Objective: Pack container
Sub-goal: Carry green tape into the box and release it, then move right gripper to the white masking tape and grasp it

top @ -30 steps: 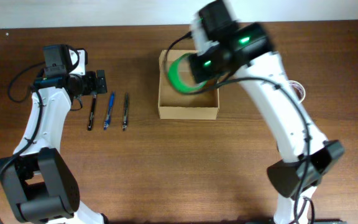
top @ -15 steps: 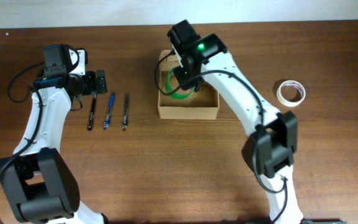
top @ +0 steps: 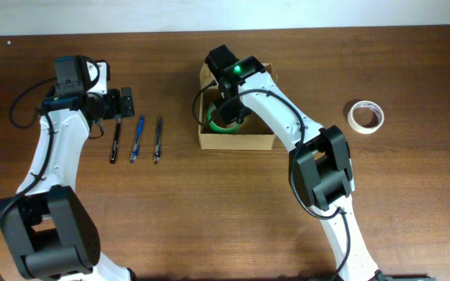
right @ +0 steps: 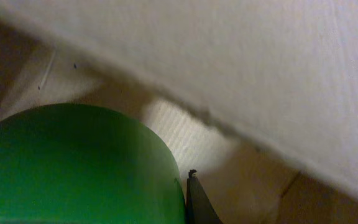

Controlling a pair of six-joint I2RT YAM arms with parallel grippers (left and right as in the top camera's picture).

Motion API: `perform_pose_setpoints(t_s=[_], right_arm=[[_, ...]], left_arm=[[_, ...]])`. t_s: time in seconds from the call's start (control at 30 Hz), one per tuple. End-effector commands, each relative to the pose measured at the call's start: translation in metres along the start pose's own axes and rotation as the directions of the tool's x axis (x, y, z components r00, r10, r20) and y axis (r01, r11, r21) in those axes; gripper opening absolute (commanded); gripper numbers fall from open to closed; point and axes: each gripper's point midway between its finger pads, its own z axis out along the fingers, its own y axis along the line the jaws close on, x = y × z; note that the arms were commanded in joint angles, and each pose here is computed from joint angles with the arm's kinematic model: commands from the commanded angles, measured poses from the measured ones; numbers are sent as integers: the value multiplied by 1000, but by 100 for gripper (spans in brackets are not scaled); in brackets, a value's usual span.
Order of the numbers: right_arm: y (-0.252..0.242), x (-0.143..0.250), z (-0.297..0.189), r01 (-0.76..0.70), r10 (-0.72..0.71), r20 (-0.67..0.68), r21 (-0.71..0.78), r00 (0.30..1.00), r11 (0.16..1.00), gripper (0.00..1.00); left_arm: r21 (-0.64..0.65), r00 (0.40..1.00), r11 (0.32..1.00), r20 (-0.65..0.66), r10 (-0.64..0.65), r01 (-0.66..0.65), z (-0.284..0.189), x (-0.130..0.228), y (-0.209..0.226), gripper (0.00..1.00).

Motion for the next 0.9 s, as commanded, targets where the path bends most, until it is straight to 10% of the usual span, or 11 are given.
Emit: perform_pose_setpoints(t_s=[0.0, 0.13, 0.37, 0.6, 0.87], right_arm=[[-3, -4, 0, -12, 12, 18, -6, 1000, 1000, 4], [-3, 0, -2, -10, 10, -1, -5, 1000, 1000, 37], [-7, -6, -56, -13, 13, 35, -9, 999, 1000, 37], [-40, -24, -219, -53, 29, 336, 63, 941, 997, 45], [-158, 54, -384, -354, 186, 612, 166, 769, 920, 49]], left_arm=[[-7, 1000, 1000, 6, 16, -16, 1, -5, 3, 99], [-7, 1000, 1000, 6, 16, -16, 1, -5, 3, 99], [-7, 1000, 1000, 6, 16, -16, 1, -5, 3, 99], [-6, 1000, 1000, 6, 16, -16, 1, -5, 3, 99], [-7, 1000, 1000, 6, 16, -16, 1, -5, 3, 99]])
